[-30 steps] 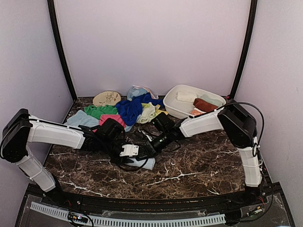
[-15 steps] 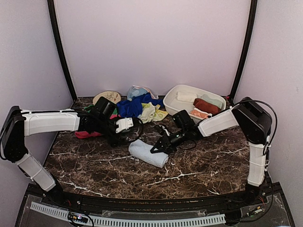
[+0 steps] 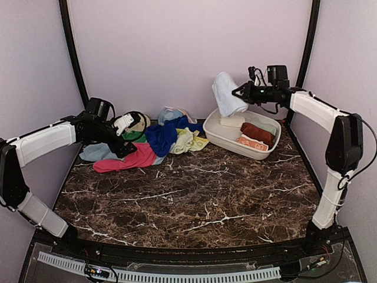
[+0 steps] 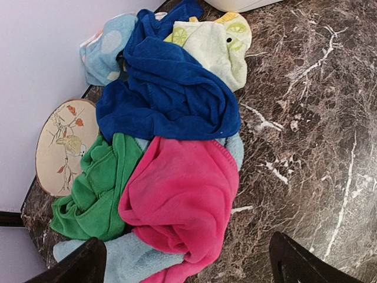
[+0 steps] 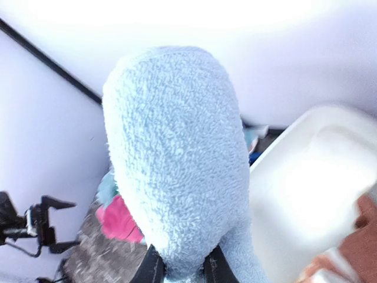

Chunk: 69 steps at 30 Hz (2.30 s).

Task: Roll the towels
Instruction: Place the towel at the center of the board, then adjust the towel in the bin.

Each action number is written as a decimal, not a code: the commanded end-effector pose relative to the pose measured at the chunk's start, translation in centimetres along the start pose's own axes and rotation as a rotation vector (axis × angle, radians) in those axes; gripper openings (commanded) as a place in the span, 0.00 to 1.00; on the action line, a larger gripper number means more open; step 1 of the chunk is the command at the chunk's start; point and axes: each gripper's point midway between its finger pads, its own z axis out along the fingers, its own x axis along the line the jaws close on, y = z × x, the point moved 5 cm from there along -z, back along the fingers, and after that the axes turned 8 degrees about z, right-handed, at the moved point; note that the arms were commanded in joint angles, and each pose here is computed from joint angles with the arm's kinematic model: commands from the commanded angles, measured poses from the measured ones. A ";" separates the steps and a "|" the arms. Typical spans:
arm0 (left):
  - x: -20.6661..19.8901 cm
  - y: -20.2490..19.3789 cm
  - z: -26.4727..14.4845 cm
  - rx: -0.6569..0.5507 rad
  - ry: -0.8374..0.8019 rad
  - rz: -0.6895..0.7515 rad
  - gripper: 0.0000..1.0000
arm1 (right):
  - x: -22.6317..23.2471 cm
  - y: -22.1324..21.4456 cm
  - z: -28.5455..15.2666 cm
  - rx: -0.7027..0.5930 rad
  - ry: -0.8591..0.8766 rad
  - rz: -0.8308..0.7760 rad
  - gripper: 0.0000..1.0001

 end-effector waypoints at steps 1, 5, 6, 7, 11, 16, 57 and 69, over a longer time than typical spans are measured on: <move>0.8 -1.5 -1.0 0.020 -0.010 -0.073 0.99 | 0.0 6.2 -1.7 -0.242 -0.339 -0.286 0.00; 1.5 -3.2 -1.0 0.053 -0.018 -0.127 0.99 | -1.6 8.1 -0.5 -0.357 -0.639 -0.586 0.00; 1.7 -3.6 -1.2 0.058 -0.018 -0.141 0.99 | -2.1 7.8 0.2 -0.358 -0.702 -0.660 0.00; 1.8 -3.9 -1.3 0.061 -0.021 -0.150 0.99 | -2.7 7.5 1.0 -0.353 -0.757 -0.730 0.00; 2.3 -4.7 -1.9 0.069 -0.025 -0.170 0.99 | -6.1 6.0 4.2 -0.272 -0.886 -0.884 0.00; 2.9 -5.3 -2.3 0.088 -0.021 -0.188 0.99 | -9.7 4.0 7.4 -0.172 -0.951 -0.997 0.00; 3.7 -7.3 0.0 0.173 -0.107 -0.301 0.99 | -16.4 -1.8 13.3 0.095 -0.831 -1.186 0.00; 3.4 -7.9 0.1 0.178 -0.115 -0.315 0.99 | -18.5 -5.4 13.7 0.300 -0.734 -1.136 0.00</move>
